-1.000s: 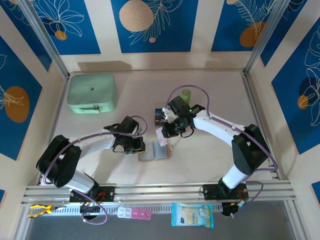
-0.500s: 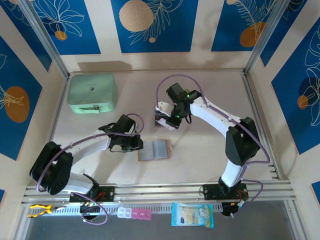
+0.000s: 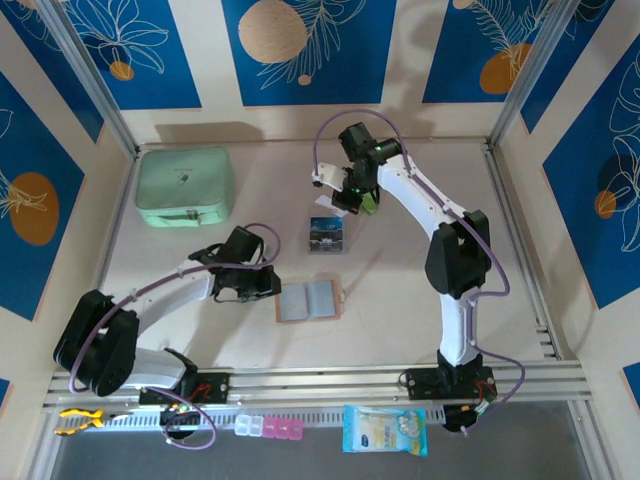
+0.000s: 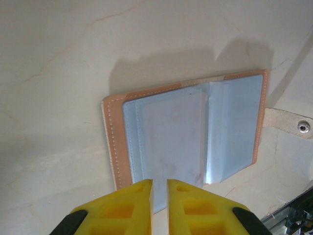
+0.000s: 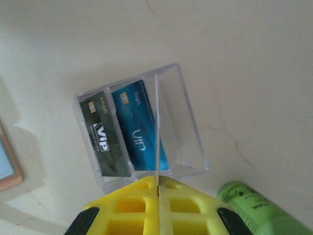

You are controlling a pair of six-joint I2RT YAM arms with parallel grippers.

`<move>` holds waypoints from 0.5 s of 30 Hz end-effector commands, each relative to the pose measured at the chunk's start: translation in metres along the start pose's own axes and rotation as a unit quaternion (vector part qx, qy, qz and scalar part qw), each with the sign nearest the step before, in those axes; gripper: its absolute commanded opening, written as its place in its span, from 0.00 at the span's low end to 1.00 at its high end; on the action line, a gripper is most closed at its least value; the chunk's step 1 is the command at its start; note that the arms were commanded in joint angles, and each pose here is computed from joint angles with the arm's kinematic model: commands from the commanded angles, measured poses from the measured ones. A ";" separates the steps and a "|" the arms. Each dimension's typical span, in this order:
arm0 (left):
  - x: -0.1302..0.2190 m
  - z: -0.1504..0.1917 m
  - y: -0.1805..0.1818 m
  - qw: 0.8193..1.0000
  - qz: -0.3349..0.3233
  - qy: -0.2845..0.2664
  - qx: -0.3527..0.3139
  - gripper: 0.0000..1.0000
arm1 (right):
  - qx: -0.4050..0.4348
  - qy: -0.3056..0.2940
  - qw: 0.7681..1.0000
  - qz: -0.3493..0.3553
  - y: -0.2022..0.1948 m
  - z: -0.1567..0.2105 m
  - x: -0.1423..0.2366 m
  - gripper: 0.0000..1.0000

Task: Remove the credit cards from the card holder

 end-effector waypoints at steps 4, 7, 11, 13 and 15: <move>0.005 -0.006 0.004 1.000 -0.010 0.006 0.001 0.15 | 0.010 0.004 1.000 -0.026 -0.005 -0.002 -0.007 0.00; 0.006 -0.008 0.005 1.000 -0.013 0.008 0.002 0.15 | 0.011 0.004 1.000 -0.027 -0.010 -0.002 -0.013 0.00; 0.005 -0.007 0.010 1.000 -0.018 0.013 0.007 0.15 | 0.019 0.006 0.999 -0.030 -0.013 -0.001 -0.023 0.00; 0.003 -0.006 0.012 1.000 -0.019 0.016 0.011 0.15 | 0.021 0.008 0.999 -0.032 -0.015 0.000 -0.027 0.00; 0.002 -0.005 0.013 1.000 -0.019 0.018 0.013 0.15 | 0.022 0.013 0.999 -0.032 -0.016 0.001 -0.032 0.00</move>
Point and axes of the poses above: each hand's point on the last joint's axis, 136 mm out from that joint toward the fingers, its own x axis back along the fingers, its own y axis along the line the jaws close on, z = x × y, the point moved 1 cm from there along x, back along the fingers, and after that the axes turned 13 degrees about -x, right-handed, at the moved point
